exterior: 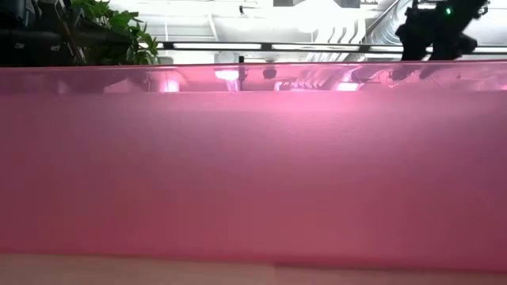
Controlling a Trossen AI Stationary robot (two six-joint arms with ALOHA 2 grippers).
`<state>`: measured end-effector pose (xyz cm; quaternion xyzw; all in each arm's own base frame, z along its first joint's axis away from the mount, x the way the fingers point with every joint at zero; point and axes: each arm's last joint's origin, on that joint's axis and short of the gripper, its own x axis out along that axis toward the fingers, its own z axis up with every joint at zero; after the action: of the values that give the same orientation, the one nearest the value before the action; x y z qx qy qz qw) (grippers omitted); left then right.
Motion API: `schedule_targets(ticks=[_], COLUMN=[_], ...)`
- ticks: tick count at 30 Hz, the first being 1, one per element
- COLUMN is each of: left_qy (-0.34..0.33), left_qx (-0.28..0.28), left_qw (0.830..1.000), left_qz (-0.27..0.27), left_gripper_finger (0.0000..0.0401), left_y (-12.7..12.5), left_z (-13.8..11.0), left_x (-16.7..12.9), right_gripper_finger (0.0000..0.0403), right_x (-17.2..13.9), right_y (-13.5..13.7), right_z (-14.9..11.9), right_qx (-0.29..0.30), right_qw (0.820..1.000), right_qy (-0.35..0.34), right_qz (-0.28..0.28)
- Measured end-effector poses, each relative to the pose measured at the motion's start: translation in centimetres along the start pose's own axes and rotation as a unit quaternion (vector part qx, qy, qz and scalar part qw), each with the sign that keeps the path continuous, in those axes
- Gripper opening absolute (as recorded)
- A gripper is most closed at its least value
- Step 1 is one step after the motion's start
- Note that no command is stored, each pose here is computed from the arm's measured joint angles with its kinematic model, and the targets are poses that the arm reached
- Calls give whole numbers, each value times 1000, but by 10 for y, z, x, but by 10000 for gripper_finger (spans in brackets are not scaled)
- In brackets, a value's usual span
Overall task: Pick and place pill bottles into a basket
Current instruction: Put the white pill bottle into the red bin
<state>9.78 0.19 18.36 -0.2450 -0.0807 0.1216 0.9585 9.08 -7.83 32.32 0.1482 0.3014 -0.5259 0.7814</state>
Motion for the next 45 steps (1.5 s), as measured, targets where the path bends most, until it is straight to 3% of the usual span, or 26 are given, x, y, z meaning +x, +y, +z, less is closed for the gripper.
schedule_targets(ticks=[10, 17, 23, 45], left_qy=[1, 1, 2, 16], left_qx=[0, 0, 0, 0], left_qw=[1000, 1000, 1000, 1000], left_qz=[-1, -1, -1, -18], left_gripper_finger=[310, 310, 310, 310], left_y=[0, 0, 0, -1], left_z=[0, 0, 0, -2], left_x=[0, 0, 0, 0], right_gripper_finger=[358, 358, 358, 358], right_x=[-44, -51, -55, -40], right_y=[-27, -42, -44, -40], right_z=[78, 123, 137, 145], right_qx=[8, 10, 29, 113], right_qw=[1000, 998, 992, 983], right_qy=[8, 54, 124, 146], right_qz=[-9, -10, 13, 9])
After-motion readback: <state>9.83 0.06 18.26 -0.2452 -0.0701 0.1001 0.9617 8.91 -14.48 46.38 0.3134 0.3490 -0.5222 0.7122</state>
